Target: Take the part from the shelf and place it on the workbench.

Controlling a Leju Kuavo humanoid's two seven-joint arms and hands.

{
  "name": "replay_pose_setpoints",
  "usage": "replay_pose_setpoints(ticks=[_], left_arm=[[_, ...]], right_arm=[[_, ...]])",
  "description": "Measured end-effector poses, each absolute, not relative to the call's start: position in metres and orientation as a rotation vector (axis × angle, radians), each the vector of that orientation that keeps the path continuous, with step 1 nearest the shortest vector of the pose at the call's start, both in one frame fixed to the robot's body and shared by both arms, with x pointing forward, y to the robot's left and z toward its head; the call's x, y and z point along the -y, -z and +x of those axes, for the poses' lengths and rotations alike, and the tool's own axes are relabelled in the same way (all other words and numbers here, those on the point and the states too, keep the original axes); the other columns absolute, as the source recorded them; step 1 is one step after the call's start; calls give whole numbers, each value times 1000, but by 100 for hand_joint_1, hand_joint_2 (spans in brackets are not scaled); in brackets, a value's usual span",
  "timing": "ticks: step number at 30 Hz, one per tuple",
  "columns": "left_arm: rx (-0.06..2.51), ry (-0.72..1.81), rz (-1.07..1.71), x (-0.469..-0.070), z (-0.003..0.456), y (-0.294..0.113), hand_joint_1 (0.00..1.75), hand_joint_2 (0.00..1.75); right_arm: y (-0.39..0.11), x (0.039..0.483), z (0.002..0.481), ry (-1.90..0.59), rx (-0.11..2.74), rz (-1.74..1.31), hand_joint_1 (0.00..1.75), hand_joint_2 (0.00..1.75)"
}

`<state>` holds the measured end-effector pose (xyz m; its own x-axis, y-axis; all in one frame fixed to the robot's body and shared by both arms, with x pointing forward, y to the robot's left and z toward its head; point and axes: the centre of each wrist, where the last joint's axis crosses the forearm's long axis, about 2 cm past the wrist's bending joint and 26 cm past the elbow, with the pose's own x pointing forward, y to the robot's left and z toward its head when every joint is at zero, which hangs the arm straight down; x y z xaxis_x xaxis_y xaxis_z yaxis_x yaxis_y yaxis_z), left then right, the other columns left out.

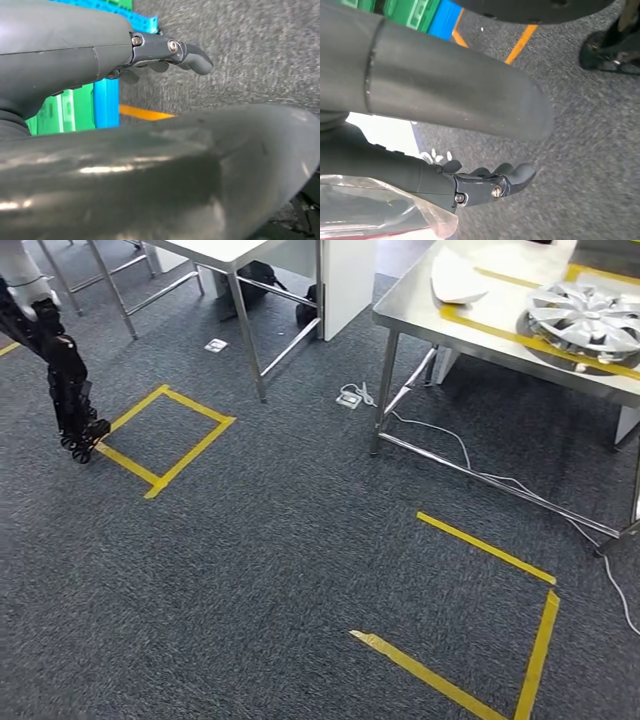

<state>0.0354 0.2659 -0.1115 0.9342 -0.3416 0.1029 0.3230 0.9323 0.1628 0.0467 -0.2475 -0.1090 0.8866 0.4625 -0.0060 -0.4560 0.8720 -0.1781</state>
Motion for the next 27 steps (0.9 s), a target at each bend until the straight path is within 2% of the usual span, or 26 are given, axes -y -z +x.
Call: replay_pose_setpoints(ticks=[27], left_arm=[[131, 342, 143, -266, 37, 111, 0, 0]], right_arm=[[109, 246, 49, -509, 50, -148, 0, 0]])
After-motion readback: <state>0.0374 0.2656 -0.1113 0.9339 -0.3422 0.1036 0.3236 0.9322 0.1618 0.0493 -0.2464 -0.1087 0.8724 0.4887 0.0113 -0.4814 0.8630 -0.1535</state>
